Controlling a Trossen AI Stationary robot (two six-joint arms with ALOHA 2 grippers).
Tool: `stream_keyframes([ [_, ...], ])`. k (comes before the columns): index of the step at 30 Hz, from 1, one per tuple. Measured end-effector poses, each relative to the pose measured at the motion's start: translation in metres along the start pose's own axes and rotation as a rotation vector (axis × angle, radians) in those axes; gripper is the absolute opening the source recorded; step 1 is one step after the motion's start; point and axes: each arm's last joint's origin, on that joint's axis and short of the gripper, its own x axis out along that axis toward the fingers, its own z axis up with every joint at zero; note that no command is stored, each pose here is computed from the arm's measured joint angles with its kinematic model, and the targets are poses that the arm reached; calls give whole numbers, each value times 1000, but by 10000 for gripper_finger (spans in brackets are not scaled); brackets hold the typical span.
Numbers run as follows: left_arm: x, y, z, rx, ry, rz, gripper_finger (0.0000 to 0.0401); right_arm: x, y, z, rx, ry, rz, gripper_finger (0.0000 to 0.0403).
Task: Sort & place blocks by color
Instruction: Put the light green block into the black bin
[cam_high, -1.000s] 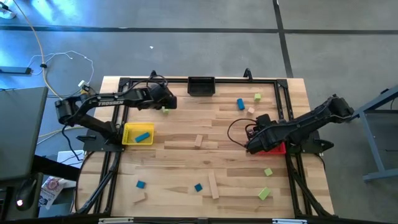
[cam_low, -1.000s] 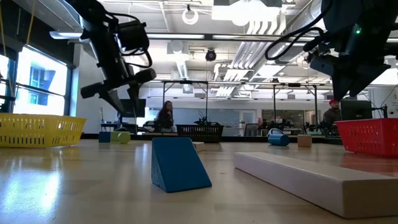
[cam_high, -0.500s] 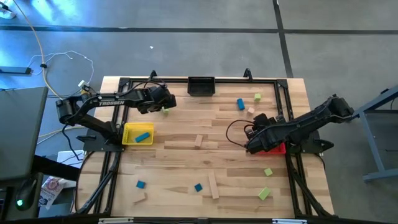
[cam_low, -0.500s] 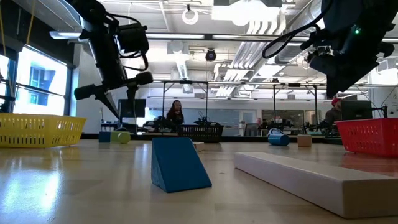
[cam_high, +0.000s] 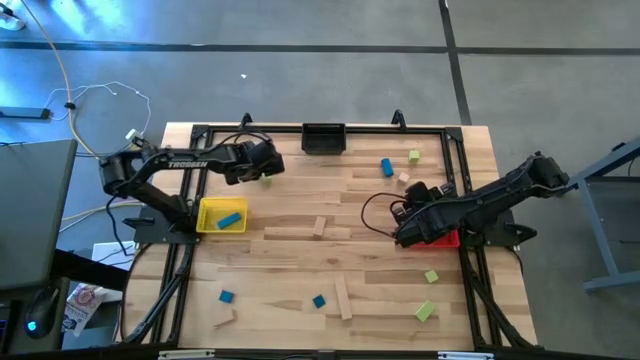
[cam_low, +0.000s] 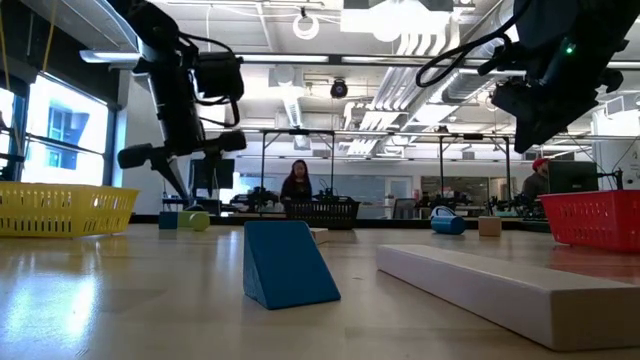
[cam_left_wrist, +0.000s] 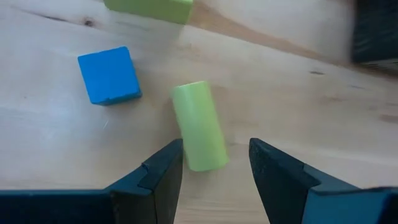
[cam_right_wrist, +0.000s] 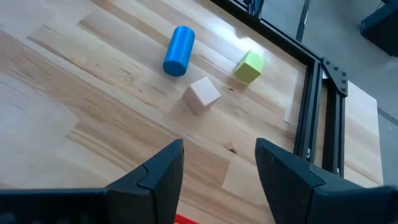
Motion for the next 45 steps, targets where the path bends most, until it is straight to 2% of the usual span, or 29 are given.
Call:
stream_keyframes([
  [9, 18, -1, -6, 6, 27, 61, 170, 0, 0, 0, 1, -1, 1, 185],
  [21, 37, -4, -10, 9, 33, 87, 170, 0, 1, 0, 11, 4, 12, 185],
  [26, 47, -4, -13, 73, 41, 123, 170, 0, 2, 0, 12, 16, 15, 185],
  [33, 51, -4, -14, 222, 43, 138, 168, 0, 2, -1, 18, 26, 23, 185],
  [42, 49, -4, -13, 336, 29, 136, 105, 0, 5, 0, 40, 37, 48, 185],
  [45, 49, -4, -15, 387, 31, 131, 102, 0, 7, 0, 51, 36, 59, 185],
])
